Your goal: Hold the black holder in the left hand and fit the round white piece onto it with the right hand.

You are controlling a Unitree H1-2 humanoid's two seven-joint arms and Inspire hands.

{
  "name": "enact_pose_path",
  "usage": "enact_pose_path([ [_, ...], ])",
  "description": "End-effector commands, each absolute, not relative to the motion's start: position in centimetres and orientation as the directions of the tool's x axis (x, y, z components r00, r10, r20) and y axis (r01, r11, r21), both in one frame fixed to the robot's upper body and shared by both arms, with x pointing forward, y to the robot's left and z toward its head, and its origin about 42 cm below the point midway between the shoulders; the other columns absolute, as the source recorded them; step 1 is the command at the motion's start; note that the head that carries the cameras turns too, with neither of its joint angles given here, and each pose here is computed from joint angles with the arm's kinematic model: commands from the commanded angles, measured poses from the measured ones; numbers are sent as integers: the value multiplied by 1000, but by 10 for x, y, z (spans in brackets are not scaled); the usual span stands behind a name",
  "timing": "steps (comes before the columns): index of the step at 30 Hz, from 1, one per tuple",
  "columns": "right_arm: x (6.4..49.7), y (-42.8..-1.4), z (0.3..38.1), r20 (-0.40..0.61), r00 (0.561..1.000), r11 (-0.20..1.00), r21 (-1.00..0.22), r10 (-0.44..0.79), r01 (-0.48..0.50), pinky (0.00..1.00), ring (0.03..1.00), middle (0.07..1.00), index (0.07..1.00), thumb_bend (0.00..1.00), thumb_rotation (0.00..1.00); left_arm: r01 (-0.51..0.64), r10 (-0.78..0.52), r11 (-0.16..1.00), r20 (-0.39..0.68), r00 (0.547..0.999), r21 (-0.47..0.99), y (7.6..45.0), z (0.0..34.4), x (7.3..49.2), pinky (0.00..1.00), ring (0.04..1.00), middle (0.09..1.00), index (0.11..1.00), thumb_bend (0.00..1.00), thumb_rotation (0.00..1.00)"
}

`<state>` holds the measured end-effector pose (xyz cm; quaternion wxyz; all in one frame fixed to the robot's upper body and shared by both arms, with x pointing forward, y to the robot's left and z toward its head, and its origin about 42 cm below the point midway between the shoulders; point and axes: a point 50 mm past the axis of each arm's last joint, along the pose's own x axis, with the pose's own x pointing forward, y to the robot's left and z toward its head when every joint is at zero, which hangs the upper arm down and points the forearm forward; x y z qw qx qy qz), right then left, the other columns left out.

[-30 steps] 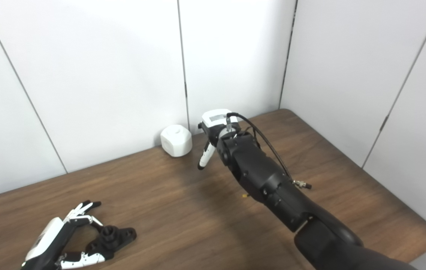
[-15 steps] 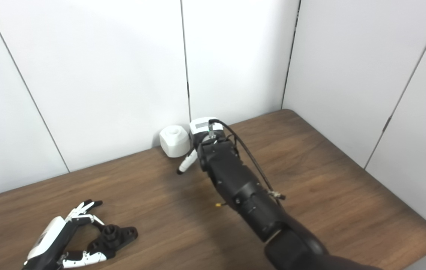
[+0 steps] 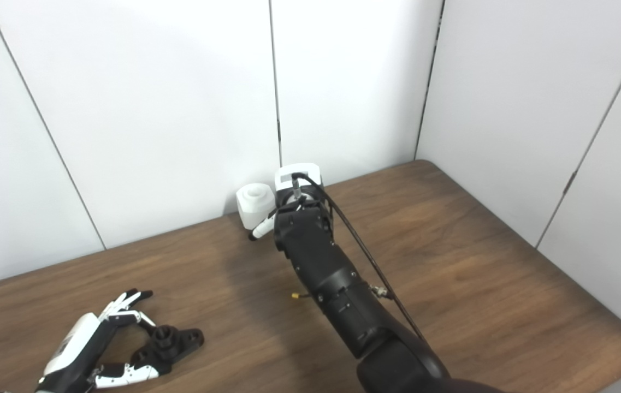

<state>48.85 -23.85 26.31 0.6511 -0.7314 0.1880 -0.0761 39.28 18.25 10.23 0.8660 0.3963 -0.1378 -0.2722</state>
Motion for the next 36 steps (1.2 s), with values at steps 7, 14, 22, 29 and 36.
enact_pose_path([
  [7, 500, -222, 299, -40, 916, -113, -989, -399, -92, 845, 913, 927, 717, 1000, 742, 481, -527, 509, -183, 830, 714, 196, 40, 353, 1000, 1000, 931, 483, 524, 54],
  [14, 500, -220, 300, -48, 911, -109, -989, -410, -101, 845, 934, 960, 820, 1000, 744, 483, -530, 509, -183, 828, 713, 194, 41, 354, 1000, 1000, 931, 483, 524, 55],
  [22, 502, -214, 296, -64, 911, -76, -992, -408, -103, 895, 993, 1000, 855, 1000, 758, 478, -527, 509, -179, 831, 716, 193, 40, 354, 1000, 1000, 929, 483, 523, 54],
  [29, 507, -211, 293, -38, 910, -64, -995, -413, -70, 878, 981, 1000, 860, 1000, 831, 481, -533, 496, -184, 826, 723, 192, 40, 352, 1000, 1000, 932, 483, 524, 55],
  [36, 515, -200, 289, -37, 914, -10, -999, -403, -44, 904, 980, 1000, 853, 1000, 831, 476, -529, 496, -182, 829, 726, 190, 41, 352, 1000, 1000, 934, 483, 524, 55],
])
